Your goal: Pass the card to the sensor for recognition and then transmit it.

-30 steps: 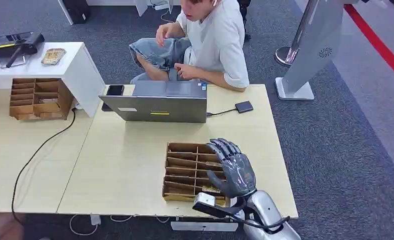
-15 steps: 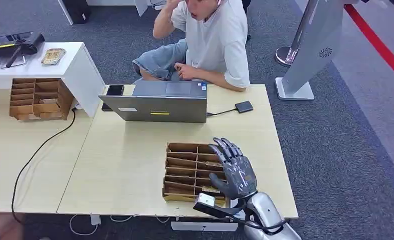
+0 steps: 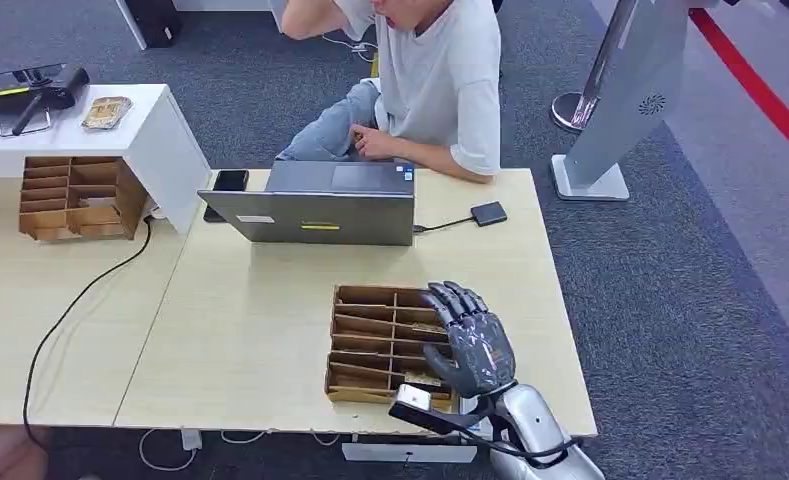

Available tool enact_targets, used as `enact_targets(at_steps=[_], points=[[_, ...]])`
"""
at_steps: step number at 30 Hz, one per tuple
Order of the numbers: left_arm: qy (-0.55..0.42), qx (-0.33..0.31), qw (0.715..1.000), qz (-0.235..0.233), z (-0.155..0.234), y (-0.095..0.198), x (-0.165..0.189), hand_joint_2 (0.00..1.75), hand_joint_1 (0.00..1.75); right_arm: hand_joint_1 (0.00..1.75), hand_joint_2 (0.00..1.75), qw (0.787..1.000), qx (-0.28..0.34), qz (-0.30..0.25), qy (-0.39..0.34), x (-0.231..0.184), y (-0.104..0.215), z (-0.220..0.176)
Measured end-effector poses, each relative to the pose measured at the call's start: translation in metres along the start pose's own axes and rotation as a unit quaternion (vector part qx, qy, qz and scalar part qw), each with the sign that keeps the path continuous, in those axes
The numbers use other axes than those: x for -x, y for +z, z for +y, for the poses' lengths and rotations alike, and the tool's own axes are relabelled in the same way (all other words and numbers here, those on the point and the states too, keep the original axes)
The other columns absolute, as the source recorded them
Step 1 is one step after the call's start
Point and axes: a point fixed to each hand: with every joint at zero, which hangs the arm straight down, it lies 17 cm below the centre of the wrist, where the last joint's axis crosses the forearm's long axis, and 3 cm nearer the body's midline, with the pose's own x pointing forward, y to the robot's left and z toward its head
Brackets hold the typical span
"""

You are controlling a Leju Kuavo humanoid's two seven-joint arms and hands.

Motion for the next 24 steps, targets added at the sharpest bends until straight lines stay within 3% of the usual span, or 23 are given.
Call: enact_targets(at_steps=[12, 14, 18, 21, 24], points=[[-0.001, 0.0, 1.0, 0.0, 0.0, 0.0, -0.0001, 0.0, 0.0, 0.66, 1.75, 1.0, -0.002, 0.002, 0.002, 0.0028, -0.0012, 0.0009], [-0.001, 0.0, 1.0, 0.0, -0.0001, 0.0, -0.0001, 0.0, 0.0, 0.59, 1.75, 1.0, -0.003, 0.002, 0.002, 0.0032, -0.0011, 0.0013], [0.0, 0.0, 1.0, 0.0, 0.0, 0.0, -0.0001, 0.0, 0.0, 0.63, 1.75, 1.0, -0.003, 0.002, 0.003, 0.0036, -0.0016, 0.001], [0.0, 0.0, 1.0, 0.0, 0.0, 0.0, -0.0002, 0.0, 0.0, 0.49, 1.75, 1.0, -0.003, 0.003, 0.003, 0.004, -0.0019, 0.001], [-0.001, 0.0, 1.0, 0.0, -0.0002, 0.0001, -0.0002, 0.0, 0.0, 0.49, 1.75, 1.0, -0.003, 0.003, 0.004, 0.0047, -0.002, 0.0012]])
